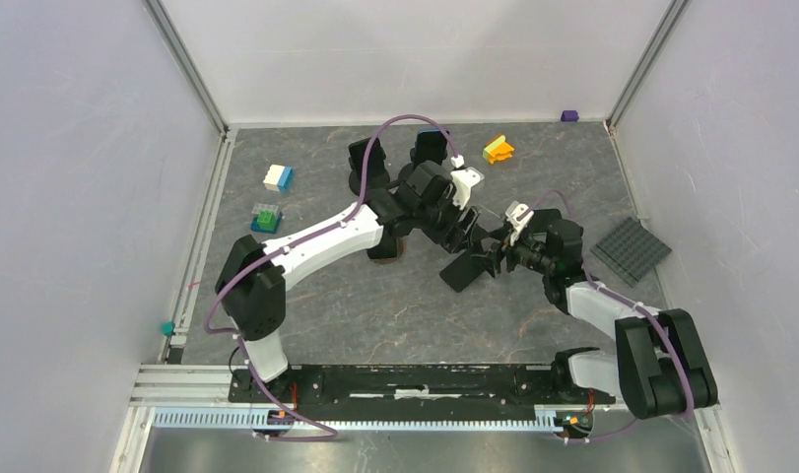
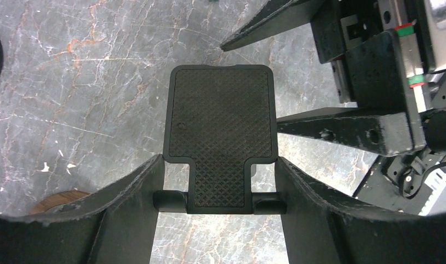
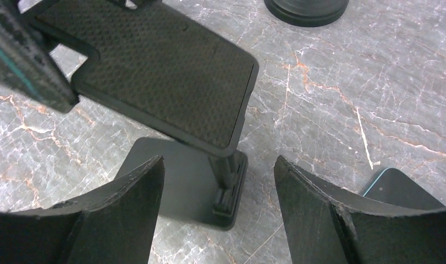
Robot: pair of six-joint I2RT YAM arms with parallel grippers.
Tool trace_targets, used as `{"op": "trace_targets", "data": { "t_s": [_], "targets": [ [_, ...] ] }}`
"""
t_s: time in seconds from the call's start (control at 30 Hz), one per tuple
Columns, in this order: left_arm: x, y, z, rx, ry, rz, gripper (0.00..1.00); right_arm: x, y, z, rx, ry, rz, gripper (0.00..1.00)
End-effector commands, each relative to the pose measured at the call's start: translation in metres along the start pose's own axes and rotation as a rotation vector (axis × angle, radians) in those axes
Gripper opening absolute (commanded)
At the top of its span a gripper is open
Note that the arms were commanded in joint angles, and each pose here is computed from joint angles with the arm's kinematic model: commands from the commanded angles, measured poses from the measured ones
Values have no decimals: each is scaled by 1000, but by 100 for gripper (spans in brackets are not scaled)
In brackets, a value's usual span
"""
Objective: Place the phone on the phone stand
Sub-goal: Move the phone stand to the center of the board, then adjust the phone stand at the center of the board.
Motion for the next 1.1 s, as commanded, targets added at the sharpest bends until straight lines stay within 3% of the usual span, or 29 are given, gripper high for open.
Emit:
{"op": "trace_targets", "data": {
  "t_s": [0.0,0.47,0.67,0.83,0.93,1.07],
  "targets": [
    [-3,-20,-31,-122,-59,38,29,-4,9,-13,-85,-17,44,77],
    [10,-29,-21,-153,-138,33,27,-13,23,-6,-90,73,92,53],
    [9,-25,-17,-155,-172,56,26,-12,32,-6,-85,78,76,60],
    [12,-25,-16,-159,-199,69,26,-12,36,-10,-95,67,70,59],
    [16,-25,-15,-162,-227,77,26,-11,39,-11,-93,72,54,53],
    [23,-23,-8,-172,-264,63,26,-11,39,-12,-90,88,52,36]
  ]
}}
Point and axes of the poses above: each gripper's point midway between its finger pads, its own y axis out along the fingers, its own x axis along the line the jaws close on, z = x × y, the point moved 8 cm from there along -y, back along the fingers, and after that the axes turned 15 degrees about y, right-handed, at the moved point
